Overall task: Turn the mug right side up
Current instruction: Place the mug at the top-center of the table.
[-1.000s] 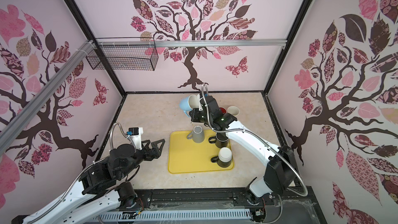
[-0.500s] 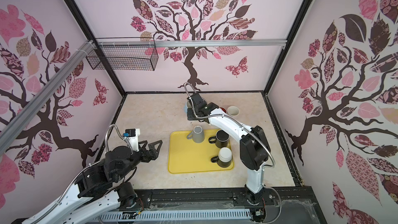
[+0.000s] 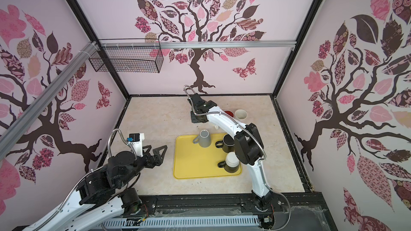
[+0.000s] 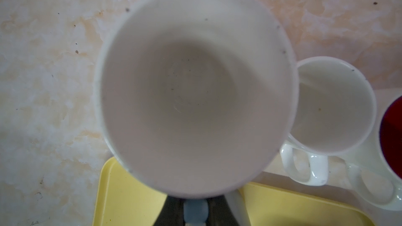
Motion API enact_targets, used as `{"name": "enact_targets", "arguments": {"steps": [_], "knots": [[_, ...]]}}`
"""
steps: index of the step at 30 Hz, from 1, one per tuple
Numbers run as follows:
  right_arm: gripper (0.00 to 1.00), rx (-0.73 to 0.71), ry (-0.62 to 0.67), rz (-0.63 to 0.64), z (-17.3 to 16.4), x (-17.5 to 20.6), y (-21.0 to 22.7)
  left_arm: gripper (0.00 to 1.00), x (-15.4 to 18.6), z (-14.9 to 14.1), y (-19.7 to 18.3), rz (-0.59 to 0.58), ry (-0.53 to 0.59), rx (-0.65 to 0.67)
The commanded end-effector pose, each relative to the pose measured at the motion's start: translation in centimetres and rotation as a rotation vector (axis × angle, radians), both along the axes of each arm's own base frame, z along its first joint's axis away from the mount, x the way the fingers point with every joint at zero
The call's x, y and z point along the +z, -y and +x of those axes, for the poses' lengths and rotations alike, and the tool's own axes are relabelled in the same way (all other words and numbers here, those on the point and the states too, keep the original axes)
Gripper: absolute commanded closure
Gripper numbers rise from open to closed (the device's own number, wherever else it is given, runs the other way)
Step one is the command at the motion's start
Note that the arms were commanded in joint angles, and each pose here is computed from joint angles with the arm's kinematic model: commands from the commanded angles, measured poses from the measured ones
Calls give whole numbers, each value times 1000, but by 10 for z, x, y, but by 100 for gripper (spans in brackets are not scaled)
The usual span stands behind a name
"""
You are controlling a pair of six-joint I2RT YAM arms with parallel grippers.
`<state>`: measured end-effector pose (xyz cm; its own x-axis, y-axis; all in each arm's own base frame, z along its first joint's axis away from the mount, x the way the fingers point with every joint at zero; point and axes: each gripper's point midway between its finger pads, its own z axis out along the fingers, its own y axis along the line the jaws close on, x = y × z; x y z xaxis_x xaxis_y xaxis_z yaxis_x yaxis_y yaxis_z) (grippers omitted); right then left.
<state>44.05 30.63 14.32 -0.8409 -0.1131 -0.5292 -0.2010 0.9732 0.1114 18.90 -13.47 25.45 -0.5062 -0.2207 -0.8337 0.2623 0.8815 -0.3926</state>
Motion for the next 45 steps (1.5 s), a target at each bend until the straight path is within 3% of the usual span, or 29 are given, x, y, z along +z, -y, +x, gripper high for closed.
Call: {"name": "enact_targets", "arguments": {"steps": [1,27,33,45], "knots": [[100,-26,40,-23,19,6,6,3,-7,0,0,24,-3,-9],[100,-14,-68,-49,20,-32,11,3,-6,2,7,32,-7,-29],[87,-10,-76,-47,19,-33,10,3,-8,3,9,31,-9,-30],[81,-8,-90,-46,17,-38,9,3,-8,1,9,22,-11,-32]]}}
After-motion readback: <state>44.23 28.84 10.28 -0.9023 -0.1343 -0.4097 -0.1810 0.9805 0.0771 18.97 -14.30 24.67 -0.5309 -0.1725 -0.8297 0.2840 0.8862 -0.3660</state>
